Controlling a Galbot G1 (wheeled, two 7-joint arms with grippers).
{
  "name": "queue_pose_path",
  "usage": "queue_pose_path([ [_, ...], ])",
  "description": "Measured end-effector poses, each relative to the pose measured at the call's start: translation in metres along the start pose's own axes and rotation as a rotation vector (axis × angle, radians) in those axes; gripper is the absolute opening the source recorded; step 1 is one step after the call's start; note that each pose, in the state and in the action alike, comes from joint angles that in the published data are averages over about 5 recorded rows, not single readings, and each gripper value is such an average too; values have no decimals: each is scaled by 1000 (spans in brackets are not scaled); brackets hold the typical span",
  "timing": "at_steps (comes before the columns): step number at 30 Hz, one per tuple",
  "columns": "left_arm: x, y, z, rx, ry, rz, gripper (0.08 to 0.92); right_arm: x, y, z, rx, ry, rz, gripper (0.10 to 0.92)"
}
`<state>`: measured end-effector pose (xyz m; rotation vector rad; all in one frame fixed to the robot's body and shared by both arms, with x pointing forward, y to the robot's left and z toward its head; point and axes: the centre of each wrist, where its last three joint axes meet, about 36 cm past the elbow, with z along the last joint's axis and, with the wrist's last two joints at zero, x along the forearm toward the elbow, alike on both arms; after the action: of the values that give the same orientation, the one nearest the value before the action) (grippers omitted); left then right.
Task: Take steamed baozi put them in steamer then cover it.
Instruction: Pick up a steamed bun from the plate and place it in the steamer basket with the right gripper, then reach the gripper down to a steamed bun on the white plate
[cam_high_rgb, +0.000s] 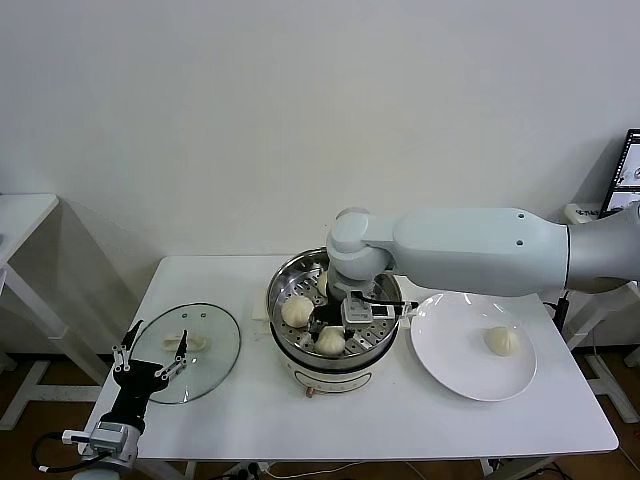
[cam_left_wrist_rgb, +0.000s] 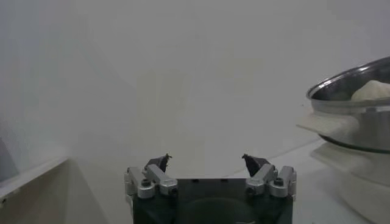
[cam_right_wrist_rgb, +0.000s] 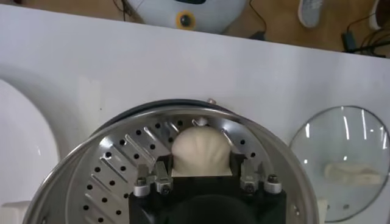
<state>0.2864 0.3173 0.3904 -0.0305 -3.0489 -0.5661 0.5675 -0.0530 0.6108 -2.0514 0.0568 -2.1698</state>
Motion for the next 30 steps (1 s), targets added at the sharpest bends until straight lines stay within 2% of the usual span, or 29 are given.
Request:
queue_pose_path([
  [8, 1, 1, 0, 0, 0, -4, 823, 3, 0, 2, -13, 0, 12, 810],
  [16, 1, -1, -5, 0, -9, 0, 823, 52, 24, 19, -106, 50, 60, 823],
  [23, 3, -6, -9, -1, -18, 9, 823, 102, 91, 35, -359, 88, 88, 823],
  [30, 6, -10, -15, -4, -29, 18, 823, 112, 192, 37, -758, 96, 84, 823],
])
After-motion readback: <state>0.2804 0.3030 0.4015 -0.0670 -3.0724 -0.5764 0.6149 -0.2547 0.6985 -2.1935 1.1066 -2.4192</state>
